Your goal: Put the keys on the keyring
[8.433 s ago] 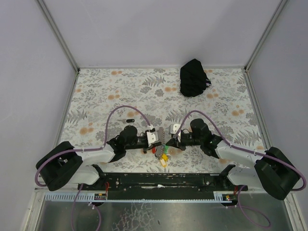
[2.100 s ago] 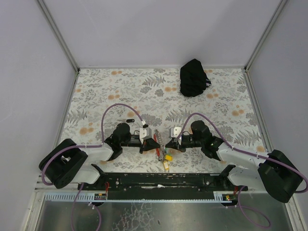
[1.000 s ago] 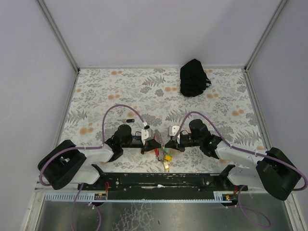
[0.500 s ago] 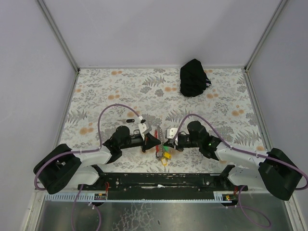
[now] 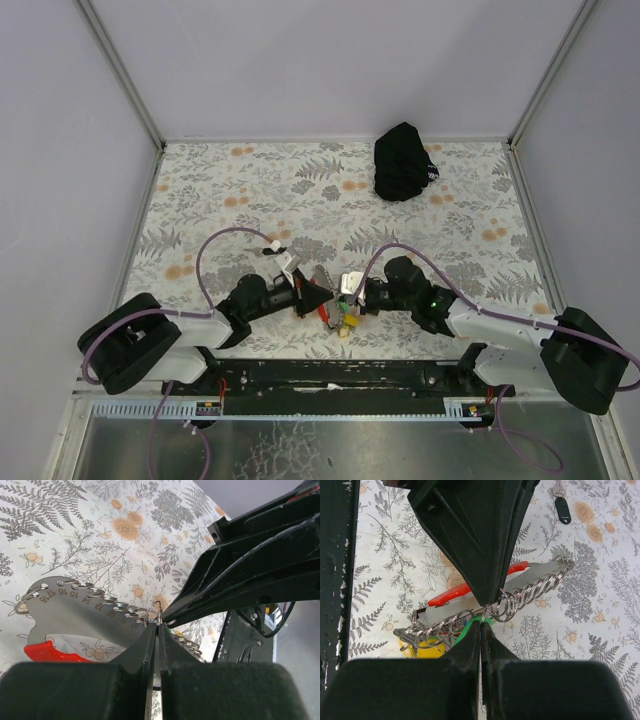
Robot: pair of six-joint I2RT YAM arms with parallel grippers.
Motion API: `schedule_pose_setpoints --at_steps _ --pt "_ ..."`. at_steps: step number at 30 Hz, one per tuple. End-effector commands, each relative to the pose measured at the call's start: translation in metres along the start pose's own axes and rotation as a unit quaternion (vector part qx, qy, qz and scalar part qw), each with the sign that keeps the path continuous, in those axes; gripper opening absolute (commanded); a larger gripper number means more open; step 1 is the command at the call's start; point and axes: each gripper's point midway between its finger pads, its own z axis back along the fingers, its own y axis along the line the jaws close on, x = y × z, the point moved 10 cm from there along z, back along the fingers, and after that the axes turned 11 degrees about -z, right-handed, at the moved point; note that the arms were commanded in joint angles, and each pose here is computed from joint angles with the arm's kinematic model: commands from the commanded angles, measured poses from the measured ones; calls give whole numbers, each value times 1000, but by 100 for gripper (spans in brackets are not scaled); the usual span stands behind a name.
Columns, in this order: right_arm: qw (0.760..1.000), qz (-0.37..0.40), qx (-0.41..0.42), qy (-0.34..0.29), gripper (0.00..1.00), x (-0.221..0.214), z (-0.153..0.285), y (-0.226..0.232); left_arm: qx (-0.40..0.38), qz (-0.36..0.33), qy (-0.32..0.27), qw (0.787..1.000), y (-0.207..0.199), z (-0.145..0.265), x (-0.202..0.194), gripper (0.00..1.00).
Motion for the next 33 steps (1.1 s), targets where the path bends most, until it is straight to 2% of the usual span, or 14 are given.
schedule_pose_setpoints --at_steps 1,9,16,24,29,33 --pt "999 28 -8 -38 0 20 4 0 3 21 -129 991 -7 -5 33 0" --pt "998 34 -30 -52 0 23 11 0 14 42 -135 990 -6 -1 29 0" --pt "996 38 -56 -61 0 26 15 -3 15 31 -133 990 -6 4 25 13" --pt "996 48 -55 -53 0 32 16 -5 -14 -23 -104 994 -6 2 20 23" --pt "996 57 -53 -49 0 35 17 -6 -39 -86 -86 992 0 0 19 31" --pt "996 61 -50 -42 0 35 17 -7 -83 -153 -68 982 5 -5 23 31"
